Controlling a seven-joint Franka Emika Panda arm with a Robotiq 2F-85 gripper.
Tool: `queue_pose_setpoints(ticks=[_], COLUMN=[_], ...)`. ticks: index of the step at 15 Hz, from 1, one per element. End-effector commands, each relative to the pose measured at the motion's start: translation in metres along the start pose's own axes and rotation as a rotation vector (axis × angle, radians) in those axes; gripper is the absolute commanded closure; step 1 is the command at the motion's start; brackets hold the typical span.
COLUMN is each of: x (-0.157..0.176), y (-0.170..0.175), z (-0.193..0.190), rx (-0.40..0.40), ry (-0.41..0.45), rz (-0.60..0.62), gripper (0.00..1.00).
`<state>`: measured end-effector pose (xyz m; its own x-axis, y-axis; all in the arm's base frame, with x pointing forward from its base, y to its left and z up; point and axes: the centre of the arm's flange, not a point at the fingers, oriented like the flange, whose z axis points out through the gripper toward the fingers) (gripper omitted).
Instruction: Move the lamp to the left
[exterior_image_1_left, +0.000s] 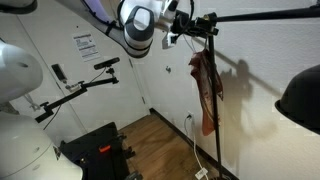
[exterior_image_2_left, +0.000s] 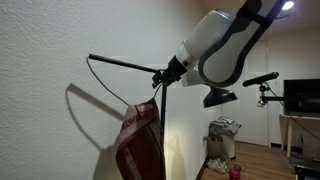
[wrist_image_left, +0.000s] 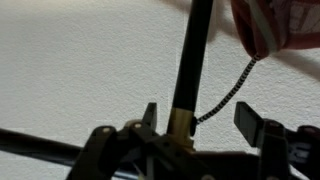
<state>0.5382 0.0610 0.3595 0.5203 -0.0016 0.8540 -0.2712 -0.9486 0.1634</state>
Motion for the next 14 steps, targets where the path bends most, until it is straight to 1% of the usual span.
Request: queue_pose_setpoints(ticks=[1,2,6,8,9,14], x=[-0.019,-0.020,-0.020,-0.021,-0.019,-0.016], y=[0.016,0.016,0.017,0.018,0.017,0.017], z=[0.014,0.015,0.011,0.005,0.000,-0.029], rx=[0.017,0.015,0.024,0.026,0.023,0.018], ry=[0.012,0.012,0.001,0.001,0.007,0.034], rz=[-0.024,-0.023,-0.011,-0.006,-0.002,-0.008], gripper=[0.49,0.58,0.87,0.97,0.93,0.93])
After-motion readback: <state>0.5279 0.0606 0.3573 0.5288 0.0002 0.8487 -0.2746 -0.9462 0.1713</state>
